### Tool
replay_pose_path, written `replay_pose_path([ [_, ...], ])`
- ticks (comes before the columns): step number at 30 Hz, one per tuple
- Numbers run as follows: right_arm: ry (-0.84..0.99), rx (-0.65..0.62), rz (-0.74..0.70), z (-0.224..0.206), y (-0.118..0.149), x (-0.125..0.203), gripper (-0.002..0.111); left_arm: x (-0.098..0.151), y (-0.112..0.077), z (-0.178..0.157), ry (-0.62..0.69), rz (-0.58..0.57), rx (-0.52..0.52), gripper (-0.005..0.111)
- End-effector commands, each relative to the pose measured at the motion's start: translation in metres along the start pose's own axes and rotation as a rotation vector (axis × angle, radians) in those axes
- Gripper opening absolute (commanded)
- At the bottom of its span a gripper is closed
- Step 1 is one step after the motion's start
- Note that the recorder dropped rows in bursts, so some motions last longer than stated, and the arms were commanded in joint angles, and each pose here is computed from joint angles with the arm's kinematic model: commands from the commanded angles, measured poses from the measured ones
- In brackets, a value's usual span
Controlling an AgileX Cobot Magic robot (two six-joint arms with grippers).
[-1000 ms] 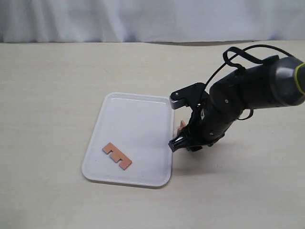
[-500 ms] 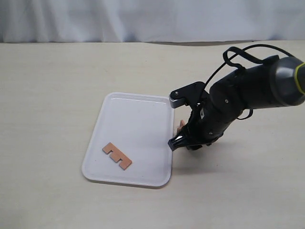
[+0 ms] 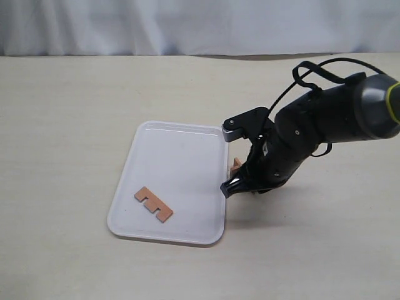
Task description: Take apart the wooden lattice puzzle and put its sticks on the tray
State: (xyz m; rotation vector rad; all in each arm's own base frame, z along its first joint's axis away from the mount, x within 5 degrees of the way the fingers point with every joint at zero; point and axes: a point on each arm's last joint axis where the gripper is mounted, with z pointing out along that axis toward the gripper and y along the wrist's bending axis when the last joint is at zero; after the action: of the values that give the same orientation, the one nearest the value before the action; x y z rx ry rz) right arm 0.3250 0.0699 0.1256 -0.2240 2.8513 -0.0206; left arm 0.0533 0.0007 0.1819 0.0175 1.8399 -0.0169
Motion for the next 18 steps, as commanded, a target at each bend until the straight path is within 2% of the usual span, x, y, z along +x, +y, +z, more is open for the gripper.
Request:
replay_pose_path([
  [1,0.005,0.019,-0.018,-0.009,-0.003,0.0,0.005,0.0,0.0,0.0,-0.005,0.004,0.008,0.0],
  [6,-0.038,0.042,-0.033,-0.04,-0.007,-0.009,0.005,0.0,0.0,0.0,-0.005,0.004,0.008,0.0],
  [12,-0.17,0.036,-0.026,-0.08,-0.008,-0.016,0.005,0.0,0.0,0.0,-0.005,0.004,0.008,0.0],
  [18,-0.13,0.042,-0.03,-0.077,-0.009,-0.012,0.005,0.0,0.0,0.0,-0.005,0.004,0.008,0.0],
])
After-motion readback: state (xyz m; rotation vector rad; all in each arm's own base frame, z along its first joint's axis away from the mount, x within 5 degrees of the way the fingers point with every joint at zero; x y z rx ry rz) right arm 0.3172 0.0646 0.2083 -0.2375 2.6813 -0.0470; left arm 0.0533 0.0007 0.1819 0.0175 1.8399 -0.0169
